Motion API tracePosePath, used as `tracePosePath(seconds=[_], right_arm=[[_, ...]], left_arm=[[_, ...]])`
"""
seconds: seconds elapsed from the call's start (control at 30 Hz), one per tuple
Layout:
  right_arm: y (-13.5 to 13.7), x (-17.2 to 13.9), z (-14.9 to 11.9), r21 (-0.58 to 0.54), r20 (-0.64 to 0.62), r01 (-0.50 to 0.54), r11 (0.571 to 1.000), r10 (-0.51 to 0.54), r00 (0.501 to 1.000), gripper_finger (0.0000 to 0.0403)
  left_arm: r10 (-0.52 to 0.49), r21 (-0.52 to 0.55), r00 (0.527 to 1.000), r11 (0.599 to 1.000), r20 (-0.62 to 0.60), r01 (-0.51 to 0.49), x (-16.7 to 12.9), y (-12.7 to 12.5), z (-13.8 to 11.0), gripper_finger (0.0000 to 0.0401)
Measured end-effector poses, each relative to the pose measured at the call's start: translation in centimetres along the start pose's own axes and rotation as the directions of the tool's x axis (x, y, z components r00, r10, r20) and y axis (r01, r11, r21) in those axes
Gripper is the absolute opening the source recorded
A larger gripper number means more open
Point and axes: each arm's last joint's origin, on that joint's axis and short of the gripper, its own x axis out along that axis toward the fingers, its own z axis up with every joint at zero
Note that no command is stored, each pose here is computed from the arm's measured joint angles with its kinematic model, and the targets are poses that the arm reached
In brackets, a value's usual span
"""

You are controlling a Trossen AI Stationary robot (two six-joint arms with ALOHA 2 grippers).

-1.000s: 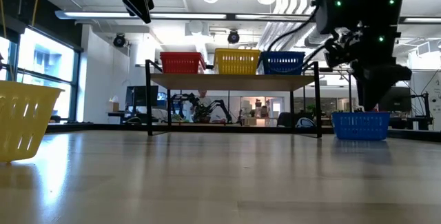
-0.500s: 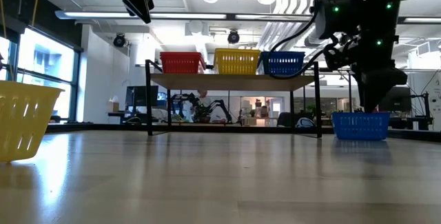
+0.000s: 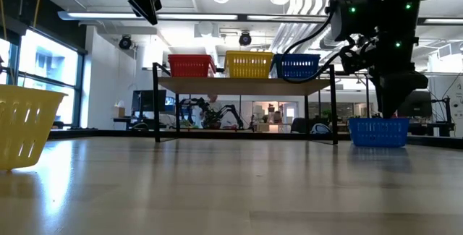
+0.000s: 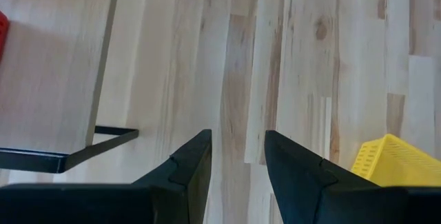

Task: Stack baskets on shelf by color
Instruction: Stack the blue bin on top of the blue bins on the shelf

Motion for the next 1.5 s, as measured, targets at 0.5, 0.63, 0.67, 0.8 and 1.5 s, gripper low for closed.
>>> tracePosePath(seconds=[0.5,0.63,0.67,0.8,1.5], right_arm=[[-1.4,0.7,0.4,0.058,-0.023,-0.041,0.997,0.043,0.999,0.0151],[-2.0,1.0,0.7,0.063,-0.018,-0.053,0.997,0.054,0.998,0.0151],[-2.0,1.0,0.8,0.061,-0.013,-0.072,0.996,0.073,0.997,0.0151],[-2.0,1.3,1.0,0.044,-0.015,-0.097,0.994,0.098,0.995,0.0151],[-1.5,2.1,2.9,0.094,-0.144,-0.008,0.996,0.021,0.989,0.0016]], left_arm=[[0.001,0.085,1.000,0.996,0.002,-0.001,0.0,0.0,0.0,0.0124],[0.001,0.086,1.000,0.996,0.002,-0.001,0.0,0.0,0.0,0.0124],[0.001,0.086,1.000,0.996,0.002,-0.001,0.0,0.0,0.0,0.0124],[0.001,0.092,1.000,0.996,0.002,-0.001,0.0,0.0,0.0,0.0124],[0.001,0.110,1.000,0.994,0.000,-0.001,0.0,0.0,0.0,0.0124]])
